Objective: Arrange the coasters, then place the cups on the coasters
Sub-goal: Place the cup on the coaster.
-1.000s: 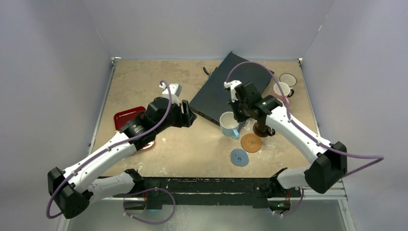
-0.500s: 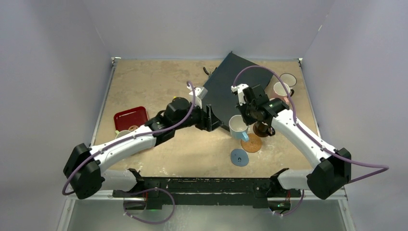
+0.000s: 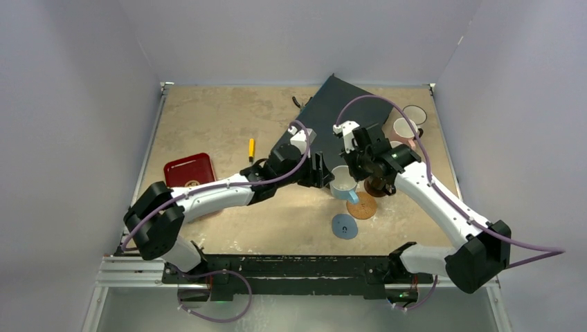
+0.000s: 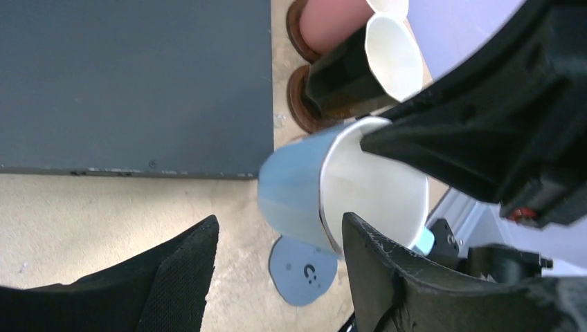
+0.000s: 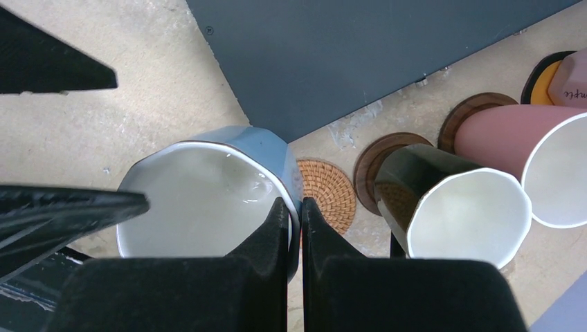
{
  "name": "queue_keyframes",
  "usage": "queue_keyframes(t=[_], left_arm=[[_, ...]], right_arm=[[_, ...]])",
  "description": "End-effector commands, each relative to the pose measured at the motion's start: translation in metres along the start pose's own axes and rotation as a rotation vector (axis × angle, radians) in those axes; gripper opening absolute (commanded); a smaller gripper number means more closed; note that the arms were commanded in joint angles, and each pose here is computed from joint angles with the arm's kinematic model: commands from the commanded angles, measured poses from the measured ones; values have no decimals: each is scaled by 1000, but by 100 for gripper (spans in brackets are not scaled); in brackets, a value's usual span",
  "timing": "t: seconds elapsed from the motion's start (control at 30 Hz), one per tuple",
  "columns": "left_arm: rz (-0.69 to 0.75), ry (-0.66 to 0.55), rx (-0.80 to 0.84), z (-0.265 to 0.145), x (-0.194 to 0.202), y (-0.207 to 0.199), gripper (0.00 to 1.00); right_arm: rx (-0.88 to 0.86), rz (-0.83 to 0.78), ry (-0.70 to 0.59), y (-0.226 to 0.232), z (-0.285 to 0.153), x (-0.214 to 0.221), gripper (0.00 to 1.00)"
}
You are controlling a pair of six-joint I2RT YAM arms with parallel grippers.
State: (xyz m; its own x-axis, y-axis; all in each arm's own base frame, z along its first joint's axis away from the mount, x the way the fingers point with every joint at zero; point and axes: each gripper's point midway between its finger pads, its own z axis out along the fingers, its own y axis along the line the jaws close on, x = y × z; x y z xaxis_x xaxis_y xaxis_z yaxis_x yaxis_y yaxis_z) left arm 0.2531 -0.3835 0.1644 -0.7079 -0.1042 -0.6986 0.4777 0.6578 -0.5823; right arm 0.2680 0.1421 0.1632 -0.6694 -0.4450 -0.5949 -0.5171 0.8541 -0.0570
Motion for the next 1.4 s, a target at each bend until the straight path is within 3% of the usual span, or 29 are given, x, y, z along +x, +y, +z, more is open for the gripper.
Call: queue_keyframes(t=[0.0,0.23,0.37,0.67,0.83,1.0,1.07,1.13,1.37], left_arm=[[-7,-108,-11,12,-35,-16,62],[69,-32,-53,35,-21,-18,56],[100,6,-75,37,-10,-18,33],[156,55,-78,34,8,-29,0],[174,4,-97,24,-4,-29,0],[123,-49,-79,15,-19,-40,0],[109,-62,-72,12,-23,-43,0],[106,-73,-76,10,-25,-43,0],[119,-115,-56,11,-34,-47,0]], right_arm=[[-23,-14,-135,3,-16,-26,0],[-13,-17,-174,1,-26,-31,0],[6,-14,-189,-2,-29,-32,0],[28,-11,-192,-7,-27,-35,0],[42,7,-199,-8,-29,-35,0],[69,33,-208,-13,-33,-34,43],[93,52,-210,-16,-34,-34,55],[122,70,-213,-21,-36,-33,64],[297,225,-294,-51,-62,-44,81]])
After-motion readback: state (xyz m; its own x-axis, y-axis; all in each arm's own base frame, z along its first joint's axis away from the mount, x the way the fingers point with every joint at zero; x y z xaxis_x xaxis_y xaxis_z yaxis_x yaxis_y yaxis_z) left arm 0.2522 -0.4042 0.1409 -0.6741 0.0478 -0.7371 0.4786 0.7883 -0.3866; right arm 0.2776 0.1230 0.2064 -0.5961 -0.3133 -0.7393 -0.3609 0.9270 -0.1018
